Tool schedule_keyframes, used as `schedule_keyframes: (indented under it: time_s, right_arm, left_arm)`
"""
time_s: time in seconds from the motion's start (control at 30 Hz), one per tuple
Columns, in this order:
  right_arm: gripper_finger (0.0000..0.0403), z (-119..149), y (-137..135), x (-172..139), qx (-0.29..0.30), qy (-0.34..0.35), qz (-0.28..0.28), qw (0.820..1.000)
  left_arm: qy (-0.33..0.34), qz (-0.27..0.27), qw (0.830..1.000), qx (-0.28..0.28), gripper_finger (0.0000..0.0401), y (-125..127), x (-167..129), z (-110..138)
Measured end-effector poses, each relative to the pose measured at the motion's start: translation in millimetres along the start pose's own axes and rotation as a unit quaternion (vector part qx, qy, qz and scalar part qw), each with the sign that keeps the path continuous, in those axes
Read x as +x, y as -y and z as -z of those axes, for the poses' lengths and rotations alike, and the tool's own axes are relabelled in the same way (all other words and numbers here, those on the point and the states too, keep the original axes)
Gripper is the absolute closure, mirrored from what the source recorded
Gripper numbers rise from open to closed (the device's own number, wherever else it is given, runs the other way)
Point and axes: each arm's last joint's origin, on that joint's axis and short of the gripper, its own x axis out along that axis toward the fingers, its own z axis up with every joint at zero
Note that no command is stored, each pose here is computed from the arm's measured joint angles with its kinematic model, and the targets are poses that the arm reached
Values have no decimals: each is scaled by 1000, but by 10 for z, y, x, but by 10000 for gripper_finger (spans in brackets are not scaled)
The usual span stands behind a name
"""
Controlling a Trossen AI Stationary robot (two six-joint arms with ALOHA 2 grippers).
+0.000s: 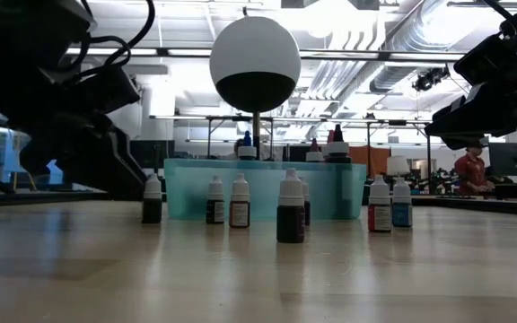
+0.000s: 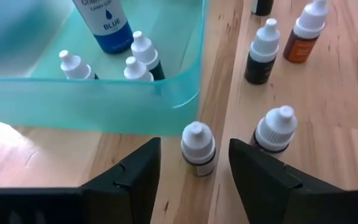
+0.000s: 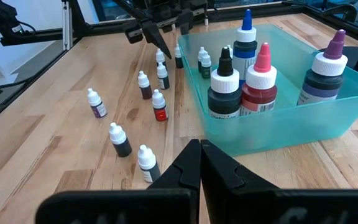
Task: Pick & Place food coloring
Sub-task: Put the small green food coloring bottle into the bin
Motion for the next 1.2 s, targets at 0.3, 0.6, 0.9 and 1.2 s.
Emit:
schedule_keyframes:
  time_s: [0.3,0.6,0.9,1.2]
  right_arm:
    - [402,0,0,0,0,0,0,1000]
    - [402,0,0,0,0,0,0,1000]
    - [402,0,0,0,0,0,0,1000]
    - [402,0,0,0,0,0,0,1000]
  left_arm:
    - [6,11,1000,-6,276,12,0,-18]
    - [5,13,1000,-5,320,13,0,-17]
    - [8,15,1000,-8,352,18,0,-28]
    - [5,27,1000,-11,354,26,-1,-30]
